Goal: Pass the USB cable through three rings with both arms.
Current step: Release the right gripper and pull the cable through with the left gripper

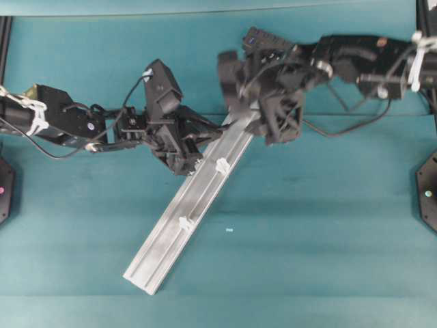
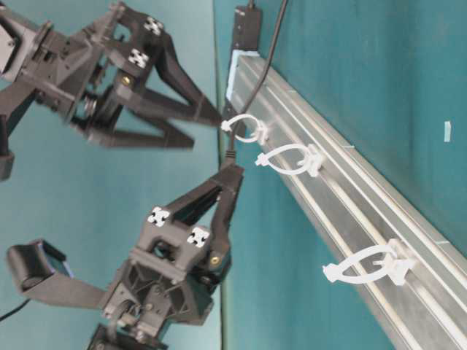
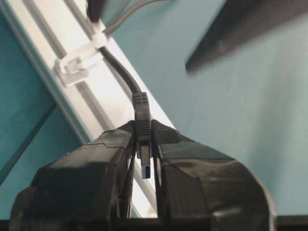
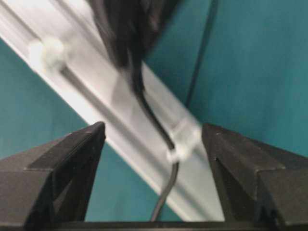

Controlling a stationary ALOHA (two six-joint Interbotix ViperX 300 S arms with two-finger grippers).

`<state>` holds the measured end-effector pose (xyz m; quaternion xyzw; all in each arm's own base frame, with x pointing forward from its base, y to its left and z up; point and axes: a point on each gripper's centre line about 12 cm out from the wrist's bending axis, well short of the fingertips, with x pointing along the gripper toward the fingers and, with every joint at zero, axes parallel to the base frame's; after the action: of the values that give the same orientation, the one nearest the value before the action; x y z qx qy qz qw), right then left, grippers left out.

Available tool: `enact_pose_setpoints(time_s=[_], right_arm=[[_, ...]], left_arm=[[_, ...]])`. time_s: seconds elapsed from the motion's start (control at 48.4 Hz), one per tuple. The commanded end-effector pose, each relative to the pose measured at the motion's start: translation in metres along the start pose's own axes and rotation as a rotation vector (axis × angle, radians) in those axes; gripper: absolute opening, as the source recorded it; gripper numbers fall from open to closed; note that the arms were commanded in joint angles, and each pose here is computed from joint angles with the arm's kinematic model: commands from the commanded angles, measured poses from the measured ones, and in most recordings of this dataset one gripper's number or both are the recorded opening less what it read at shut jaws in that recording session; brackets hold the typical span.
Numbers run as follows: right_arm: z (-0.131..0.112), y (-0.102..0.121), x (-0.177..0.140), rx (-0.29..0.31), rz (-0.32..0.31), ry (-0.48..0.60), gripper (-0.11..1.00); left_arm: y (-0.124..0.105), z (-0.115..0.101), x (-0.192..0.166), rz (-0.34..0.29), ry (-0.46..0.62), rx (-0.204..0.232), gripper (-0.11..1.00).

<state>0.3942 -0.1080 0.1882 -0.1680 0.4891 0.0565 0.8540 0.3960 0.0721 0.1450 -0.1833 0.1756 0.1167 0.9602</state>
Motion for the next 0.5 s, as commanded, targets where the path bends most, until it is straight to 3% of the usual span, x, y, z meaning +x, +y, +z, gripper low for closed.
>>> enact_pose_setpoints(time_s=[0.0,0.29,0.372,0.476], right_arm=[[0.008,0.003,0.004,-0.031,-0.024,-0.02,0.83],[-0.002,0.003,0.02,-0.084,-0.026,0.032,0.76],[-0.004,0.003,0.024,-0.096,-0.03,0.041,0.63],[-0.004,0.002,0.028,-0.096,-0.027,0.045,0.37]], left_arm=[[-0.018,0.028,-0.015,-0.047,-0.075,0.011,0.09],[-0.017,0.027,-0.014,-0.034,-0.045,0.01,0.09],[-0.018,0.028,-0.013,-0.035,-0.048,0.01,0.09],[-0.018,0.029,-0.012,-0.037,-0.051,0.01,0.09]])
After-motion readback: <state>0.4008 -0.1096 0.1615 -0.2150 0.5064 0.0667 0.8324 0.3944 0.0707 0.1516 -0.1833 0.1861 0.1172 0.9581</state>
